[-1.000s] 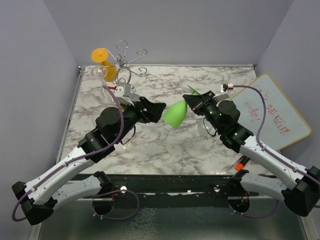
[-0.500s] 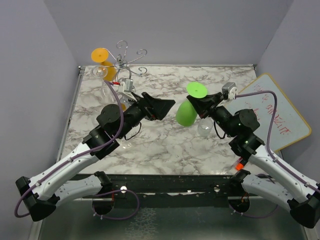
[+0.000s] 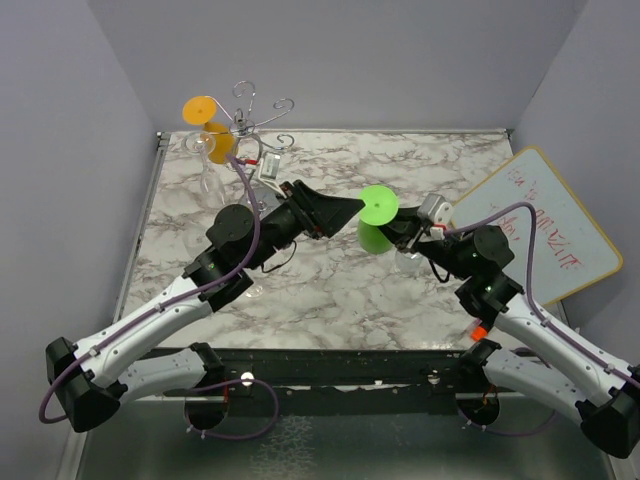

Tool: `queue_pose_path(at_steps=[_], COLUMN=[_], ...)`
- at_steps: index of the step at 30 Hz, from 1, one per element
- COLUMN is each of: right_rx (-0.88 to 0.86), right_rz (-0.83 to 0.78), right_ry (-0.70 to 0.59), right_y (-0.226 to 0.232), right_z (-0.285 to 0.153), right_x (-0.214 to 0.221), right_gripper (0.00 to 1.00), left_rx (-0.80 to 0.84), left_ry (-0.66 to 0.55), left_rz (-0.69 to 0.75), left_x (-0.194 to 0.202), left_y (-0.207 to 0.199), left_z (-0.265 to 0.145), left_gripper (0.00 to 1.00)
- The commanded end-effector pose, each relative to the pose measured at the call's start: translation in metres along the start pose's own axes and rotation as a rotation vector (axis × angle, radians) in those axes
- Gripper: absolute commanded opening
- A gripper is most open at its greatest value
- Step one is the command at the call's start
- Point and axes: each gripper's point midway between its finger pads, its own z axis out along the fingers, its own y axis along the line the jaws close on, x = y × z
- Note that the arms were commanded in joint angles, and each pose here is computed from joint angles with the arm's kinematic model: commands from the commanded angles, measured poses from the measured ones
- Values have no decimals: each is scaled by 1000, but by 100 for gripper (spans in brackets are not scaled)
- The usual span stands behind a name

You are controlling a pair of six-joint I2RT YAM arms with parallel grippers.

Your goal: Place the wine glass upside down on the wine glass rack

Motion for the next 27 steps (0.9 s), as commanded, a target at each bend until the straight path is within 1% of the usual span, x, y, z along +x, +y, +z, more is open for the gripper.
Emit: queue_pose_path(at_steps=[1,6,8,15,16,20,22,25,26,27], right_rx=[-65,-113,-103,-128,-132,-138,-133,-132,-131,-124], right_rz=[-75,-81,-82,-81,-81,-68,-48,-20,-12,-5], right_ry=[-55,-47,-30,-8,-7,-4,2,18,17,15], right_y=[8,16,14,19,20,22,21,22,23,23], right_z=[4,5,5,5,5,4,4,2,1,0], right_x=[-9,-8,-5,6,7,8,8,9,9,9], right_gripper=[0,1,0,0,0,1,0,2,5,12], left_rx=[49,77,92,87,85,77,73,65,66,70], left_ry=[94,109,111,129,134,159,160,159,158,159], left_rz=[-75,-87,-93,-119,-130,-162,-159,-143,-142,-138], left_x=[18,22,22,26,25,25,24,22,20,19], left_y=[-8,-11,-14,-9,-7,0,3,10,10,10], left_z=[8,8,8,9,10,13,13,12,12,11], left_gripper=[67,50,44,31,28,11,0,0,0,0])
